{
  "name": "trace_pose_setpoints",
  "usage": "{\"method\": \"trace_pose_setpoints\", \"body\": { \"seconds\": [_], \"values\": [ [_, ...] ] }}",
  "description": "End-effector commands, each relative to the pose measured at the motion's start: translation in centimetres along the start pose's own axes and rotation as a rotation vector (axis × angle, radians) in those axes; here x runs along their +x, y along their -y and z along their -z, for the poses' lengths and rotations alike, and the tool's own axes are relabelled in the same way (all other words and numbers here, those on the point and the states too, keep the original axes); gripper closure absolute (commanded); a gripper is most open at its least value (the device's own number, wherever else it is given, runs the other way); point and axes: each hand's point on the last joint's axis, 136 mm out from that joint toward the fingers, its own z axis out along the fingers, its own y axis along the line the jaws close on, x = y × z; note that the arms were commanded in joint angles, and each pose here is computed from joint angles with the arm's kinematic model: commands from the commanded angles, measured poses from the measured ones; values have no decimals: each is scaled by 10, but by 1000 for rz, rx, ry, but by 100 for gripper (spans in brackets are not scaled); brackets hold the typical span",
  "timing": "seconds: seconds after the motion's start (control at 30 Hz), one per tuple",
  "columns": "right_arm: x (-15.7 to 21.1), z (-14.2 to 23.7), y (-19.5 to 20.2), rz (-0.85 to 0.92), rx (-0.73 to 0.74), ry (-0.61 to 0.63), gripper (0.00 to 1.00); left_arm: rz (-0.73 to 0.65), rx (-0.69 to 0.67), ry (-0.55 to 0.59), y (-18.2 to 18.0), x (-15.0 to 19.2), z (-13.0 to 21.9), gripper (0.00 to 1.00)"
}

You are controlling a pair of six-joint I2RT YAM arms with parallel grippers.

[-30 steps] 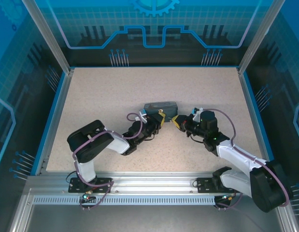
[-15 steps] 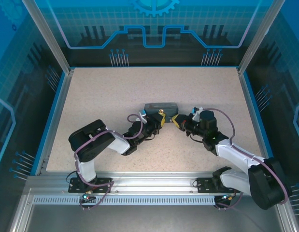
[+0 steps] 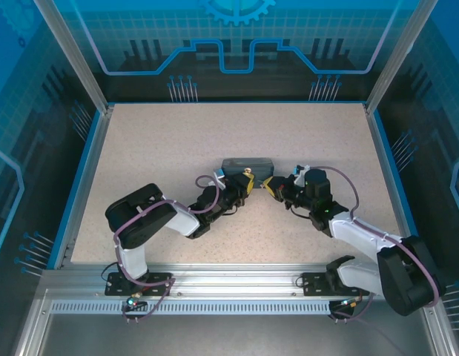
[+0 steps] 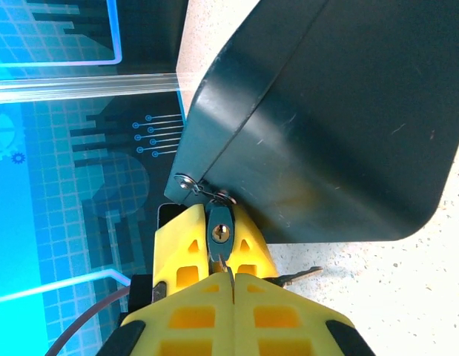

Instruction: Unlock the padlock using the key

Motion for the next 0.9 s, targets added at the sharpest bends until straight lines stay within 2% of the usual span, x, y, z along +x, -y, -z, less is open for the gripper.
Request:
{"method": "trace_pose_setpoints", "body": {
  "seconds": [0.0,0.87],
  "values": [
    [-2,-3,-14,44,-36,8,100,48,145,-38,39,11,-2,100],
    [-4,-12,-23,53,-37,-2,100,54,155,-56,41,19,-9,100]
  ]
}}
